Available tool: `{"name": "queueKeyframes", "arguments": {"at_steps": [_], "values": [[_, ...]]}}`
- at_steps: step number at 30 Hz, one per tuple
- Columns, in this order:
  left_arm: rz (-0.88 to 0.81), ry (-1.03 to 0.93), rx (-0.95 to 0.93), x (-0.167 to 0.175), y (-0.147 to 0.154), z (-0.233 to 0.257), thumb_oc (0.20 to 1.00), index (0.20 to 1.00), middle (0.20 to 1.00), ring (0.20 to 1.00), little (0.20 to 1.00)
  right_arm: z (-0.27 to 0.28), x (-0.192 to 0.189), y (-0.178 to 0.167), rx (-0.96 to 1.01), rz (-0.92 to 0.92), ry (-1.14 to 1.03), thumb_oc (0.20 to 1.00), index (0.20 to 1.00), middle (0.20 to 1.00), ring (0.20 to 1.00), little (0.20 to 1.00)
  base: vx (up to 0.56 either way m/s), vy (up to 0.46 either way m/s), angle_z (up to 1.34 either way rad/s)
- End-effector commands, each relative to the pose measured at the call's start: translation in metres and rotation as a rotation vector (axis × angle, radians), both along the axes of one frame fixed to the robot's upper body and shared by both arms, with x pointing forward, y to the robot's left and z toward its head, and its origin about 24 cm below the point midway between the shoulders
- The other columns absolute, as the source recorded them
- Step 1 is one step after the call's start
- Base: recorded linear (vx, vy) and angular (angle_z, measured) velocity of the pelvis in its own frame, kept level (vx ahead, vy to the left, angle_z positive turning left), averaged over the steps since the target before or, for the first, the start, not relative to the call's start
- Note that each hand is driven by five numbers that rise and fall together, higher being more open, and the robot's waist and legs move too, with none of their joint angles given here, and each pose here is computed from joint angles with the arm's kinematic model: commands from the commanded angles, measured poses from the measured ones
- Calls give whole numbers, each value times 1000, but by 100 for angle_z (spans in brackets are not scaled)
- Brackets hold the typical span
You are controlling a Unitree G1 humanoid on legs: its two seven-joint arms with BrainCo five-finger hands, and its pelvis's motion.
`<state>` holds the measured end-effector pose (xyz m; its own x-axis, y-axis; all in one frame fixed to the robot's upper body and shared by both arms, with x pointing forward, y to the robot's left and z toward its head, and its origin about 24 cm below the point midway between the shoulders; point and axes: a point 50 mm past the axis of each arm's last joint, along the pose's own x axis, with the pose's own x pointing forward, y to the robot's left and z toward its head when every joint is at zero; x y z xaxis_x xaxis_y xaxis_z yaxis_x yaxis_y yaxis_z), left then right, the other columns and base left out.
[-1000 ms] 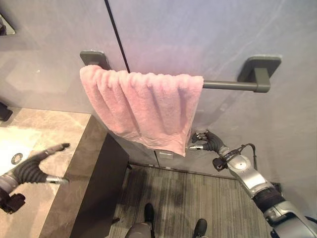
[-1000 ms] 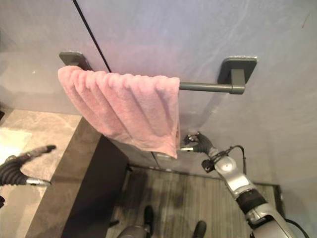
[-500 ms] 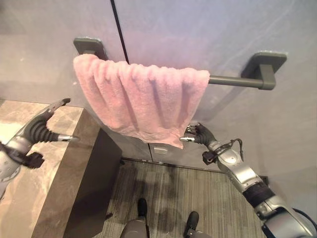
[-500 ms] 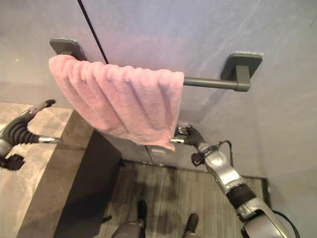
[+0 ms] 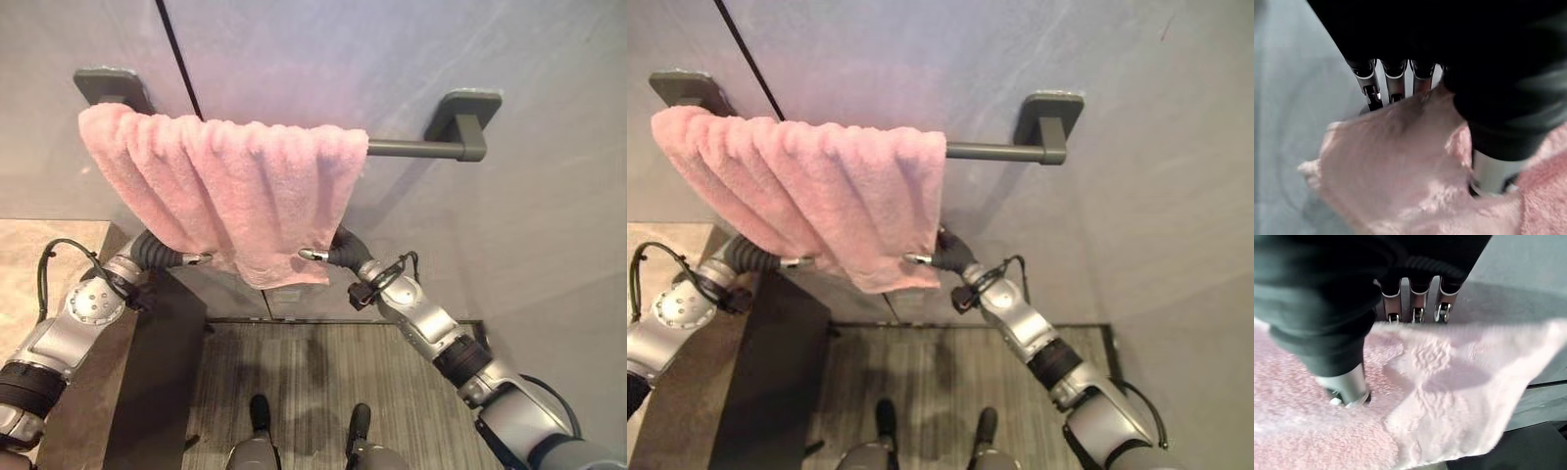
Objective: Put brush and paste in cup on sink, flatten towel.
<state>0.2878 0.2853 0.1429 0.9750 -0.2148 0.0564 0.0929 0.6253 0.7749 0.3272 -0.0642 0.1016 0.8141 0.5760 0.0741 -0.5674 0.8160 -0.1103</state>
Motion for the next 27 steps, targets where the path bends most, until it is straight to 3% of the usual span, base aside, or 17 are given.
{"name": "queueKeyframes", "arguments": {"at_steps": [1,5,11,13,16,17,19,21,22,23,24,25,26,27], "values": [[26,-63,10,-8,11,12,200,200,200,200,200,26,3,10,76,16,-91,200,200,200,200,200,11,6,-8],[49,-27,-52,-29,17,-2,200,200,200,200,200,19,-12,7,114,59,-80,200,200,200,200,200,0,-1,-6],[-69,-75,-103,-66,6,21,200,200,200,200,200,38,-42,-21,153,114,-209,200,200,200,200,200,-10,-20,5],[-95,-167,-218,-75,1,32,200,200,200,200,200,57,-54,-36,218,94,-300,200,200,200,200,200,-19,-46,12],[-129,-312,-579,-81,-14,31,200,200,200,200,200,68,-74,-55,373,30,-369,200,200,200,200,200,-14,-53,9],[-181,-292,-832,-77,-30,16,200,200,200,200,200,71,-78,-58,434,0,-390,200,200,200,200,200,-23,-54,7],[-176,-126,-900,-73,-46,-19,200,200,200,200,200,56,-76,-58,420,-41,-353,200,200,200,200,200,-12,-46,8],[-149,71,-899,-67,-60,-59,200,200,200,200,200,23,-63,-47,504,-65,-149,200,200,200,200,200,-11,-33,11],[-150,70,-899,-67,-60,-59,200,200,200,200,200,23,-63,-47,505,-65,-150,200,200,200,200,200,-35,-34,0],[-125,56,-723,-57,-64,-59,200,200,200,200,200,19,-58,-42,399,-117,-170,200,200,200,200,200,-31,-29,-5],[-227,-85,-559,-57,-70,-23,200,200,200,200,200,50,-69,-49,349,-66,-344,200,200,200,200,200,-34,-30,-1],[-226,-84,-558,-57,-70,-23,200,200,200,200,200,50,-70,-49,348,-66,-343,200,200,200,200,200,-1,-12,5],[-322,-121,-627,-64,-78,-7,200,200,200,200,200,70,-85,-52,470,18,-399,200,200,200,200,200,-11,-29,7],[-271,-1,-939,-66,-80,-34,200,200,200,200,200,63,-92,-54,545,10,-349,200,200,200,200,200,10,-37,6]]}}
